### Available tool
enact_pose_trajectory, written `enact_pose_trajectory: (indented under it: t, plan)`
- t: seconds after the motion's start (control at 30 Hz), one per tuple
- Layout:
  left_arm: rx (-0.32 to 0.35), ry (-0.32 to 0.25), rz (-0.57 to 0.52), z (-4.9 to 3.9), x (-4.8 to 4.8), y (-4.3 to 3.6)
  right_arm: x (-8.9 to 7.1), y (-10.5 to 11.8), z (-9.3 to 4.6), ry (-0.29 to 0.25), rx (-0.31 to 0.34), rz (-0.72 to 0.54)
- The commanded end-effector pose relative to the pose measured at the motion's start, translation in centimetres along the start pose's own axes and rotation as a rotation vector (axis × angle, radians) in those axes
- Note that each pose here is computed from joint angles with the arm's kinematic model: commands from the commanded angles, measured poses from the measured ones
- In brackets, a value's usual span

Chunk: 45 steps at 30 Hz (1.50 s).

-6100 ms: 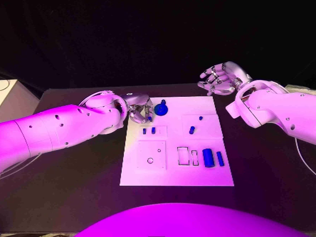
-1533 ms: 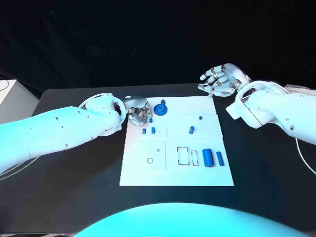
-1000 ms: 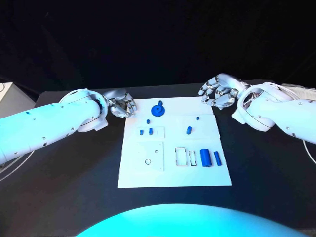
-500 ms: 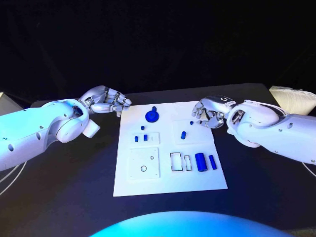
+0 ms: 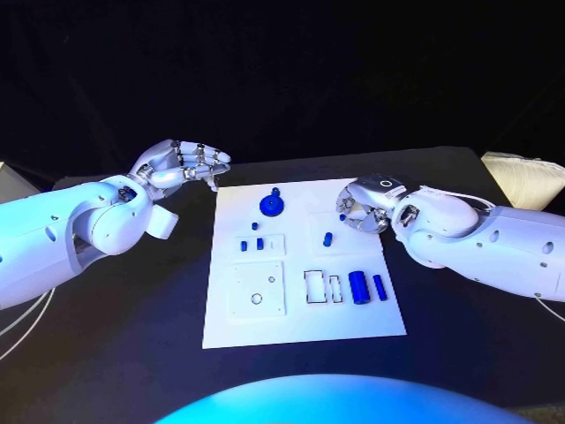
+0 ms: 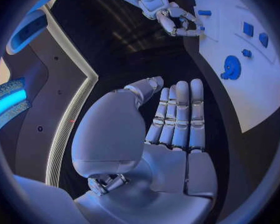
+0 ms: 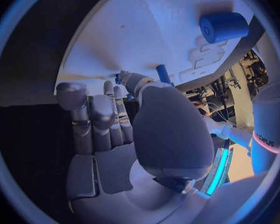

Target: Assemble the parts on the task board

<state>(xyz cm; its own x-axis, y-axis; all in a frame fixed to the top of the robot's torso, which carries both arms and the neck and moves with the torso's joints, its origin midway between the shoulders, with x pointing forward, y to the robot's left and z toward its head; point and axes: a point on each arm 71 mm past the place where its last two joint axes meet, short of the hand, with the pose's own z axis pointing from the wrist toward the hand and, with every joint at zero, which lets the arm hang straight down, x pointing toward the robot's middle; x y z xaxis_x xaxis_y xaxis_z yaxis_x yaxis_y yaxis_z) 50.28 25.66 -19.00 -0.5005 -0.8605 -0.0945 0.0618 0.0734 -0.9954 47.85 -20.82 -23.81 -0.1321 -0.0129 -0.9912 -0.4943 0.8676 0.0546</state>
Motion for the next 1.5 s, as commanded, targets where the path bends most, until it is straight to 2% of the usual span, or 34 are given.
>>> enact_pose_trajectory:
  t: [0.03, 1.03, 1.5]
  plan:
    - [0.039, 0.001, -0.056, -0.07, 0.03, -0.34, 0.2, 0.1, 0.1, -0.005, 0.013, -0.043]
    - [0.019, 0.0, -0.057, -0.34, -0.08, -0.26, 1.5, 1.1, 0.9, 0.041, 0.002, -0.038]
    - [0.014, 0.007, -0.058, -0.36, 0.06, -0.26, 1.5, 1.6, 0.9, 0.021, -0.003, -0.029]
